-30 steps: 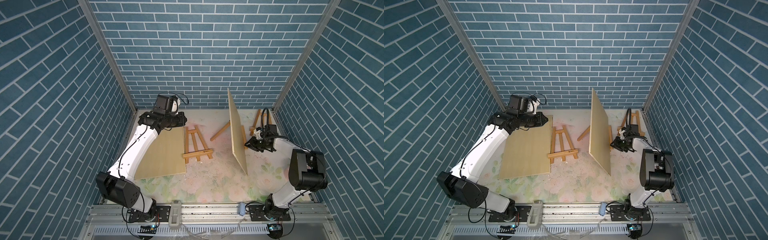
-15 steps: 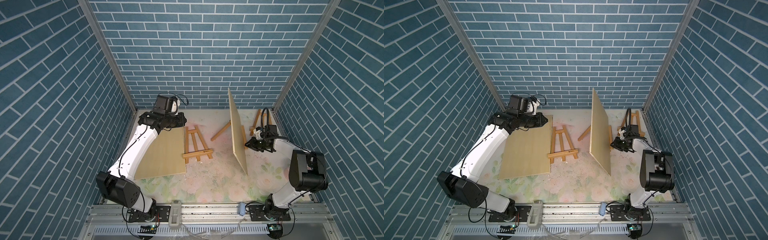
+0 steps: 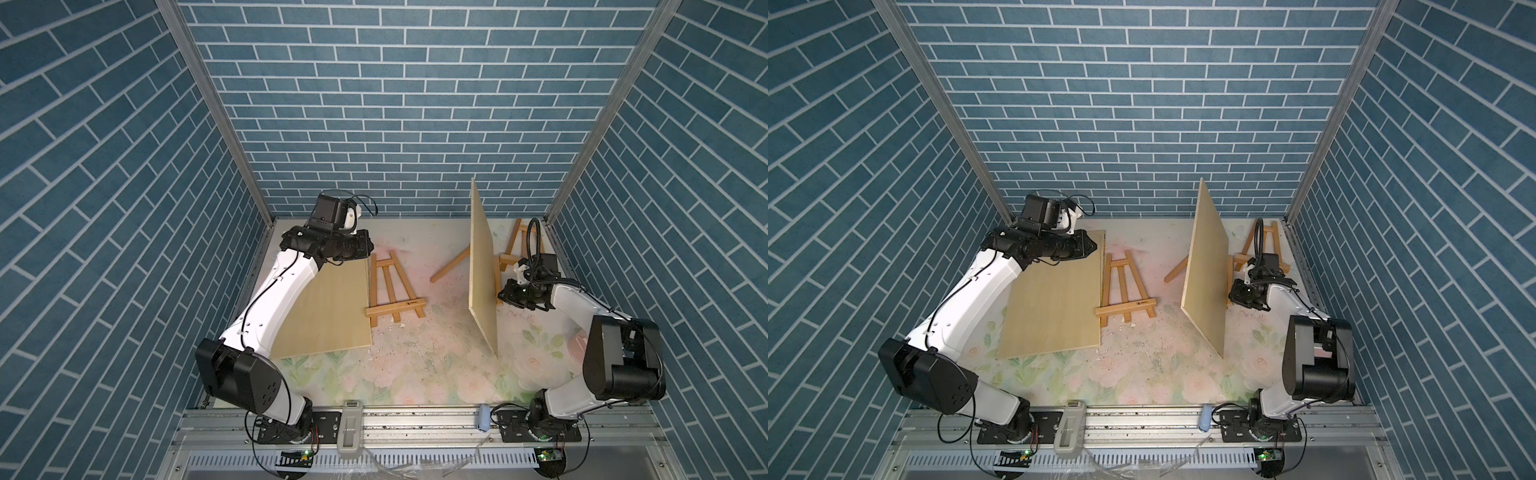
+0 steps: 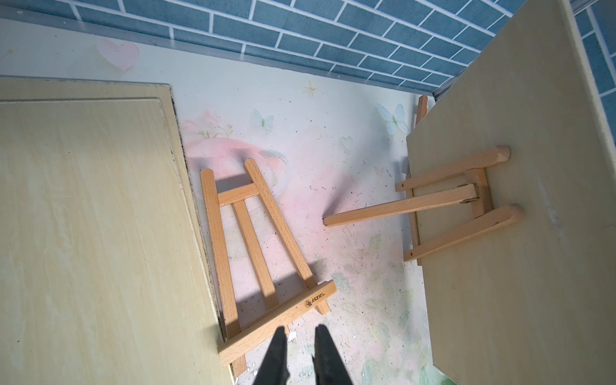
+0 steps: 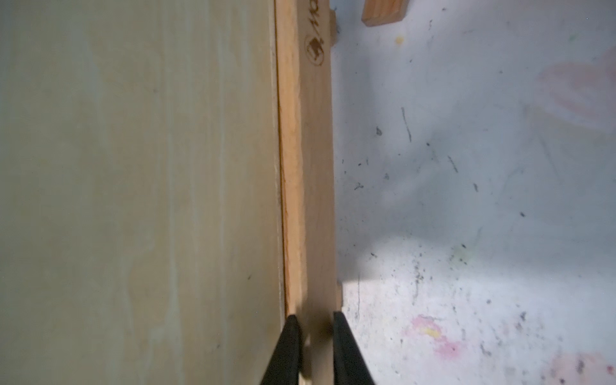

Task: Disassemble the easel
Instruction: Adjust the easel at the center of the board, then move the easel to the center of the board.

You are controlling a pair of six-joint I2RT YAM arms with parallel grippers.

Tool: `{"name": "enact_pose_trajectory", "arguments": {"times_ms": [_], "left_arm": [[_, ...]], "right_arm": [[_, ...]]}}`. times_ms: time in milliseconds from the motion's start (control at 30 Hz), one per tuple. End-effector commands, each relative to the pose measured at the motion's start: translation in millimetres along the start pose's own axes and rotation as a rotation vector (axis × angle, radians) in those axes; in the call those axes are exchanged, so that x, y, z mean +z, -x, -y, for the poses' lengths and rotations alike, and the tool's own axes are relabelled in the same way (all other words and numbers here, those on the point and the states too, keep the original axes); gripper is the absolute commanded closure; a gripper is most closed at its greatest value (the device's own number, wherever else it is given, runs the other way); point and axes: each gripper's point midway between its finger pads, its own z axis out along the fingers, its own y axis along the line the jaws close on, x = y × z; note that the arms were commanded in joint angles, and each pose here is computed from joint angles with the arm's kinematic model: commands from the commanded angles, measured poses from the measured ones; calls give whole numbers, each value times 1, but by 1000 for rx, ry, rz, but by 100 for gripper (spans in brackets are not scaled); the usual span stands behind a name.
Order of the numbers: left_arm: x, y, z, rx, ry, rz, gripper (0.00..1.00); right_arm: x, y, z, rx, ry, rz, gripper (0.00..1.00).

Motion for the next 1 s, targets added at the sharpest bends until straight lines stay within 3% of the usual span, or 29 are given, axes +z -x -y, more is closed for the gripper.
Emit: {"name": "enact_pose_trajectory", "arguments": {"times_ms": [0,267,433,533,767,967], "left_arm": [[7,-7,-7,-2,14,-27,81],[30,-48,-43,-10,157,-179,86],[58,-75,-69,-16,234,-273,87],[80,-81,-78,-22,246,-295,80],[126,-86,-91,-2,288,-339,77],[150,-88,-94,29,314,-379,59]], "right_arm": [[-8,-15,17,42,-67,-33,100],[-15,-19,22,42,-85,-43,98],[-32,-9,15,30,-88,-8,76],[-50,1,11,13,-109,34,73],[-99,20,-1,-43,-156,112,71],[-128,27,-8,-62,-176,171,70]]}}
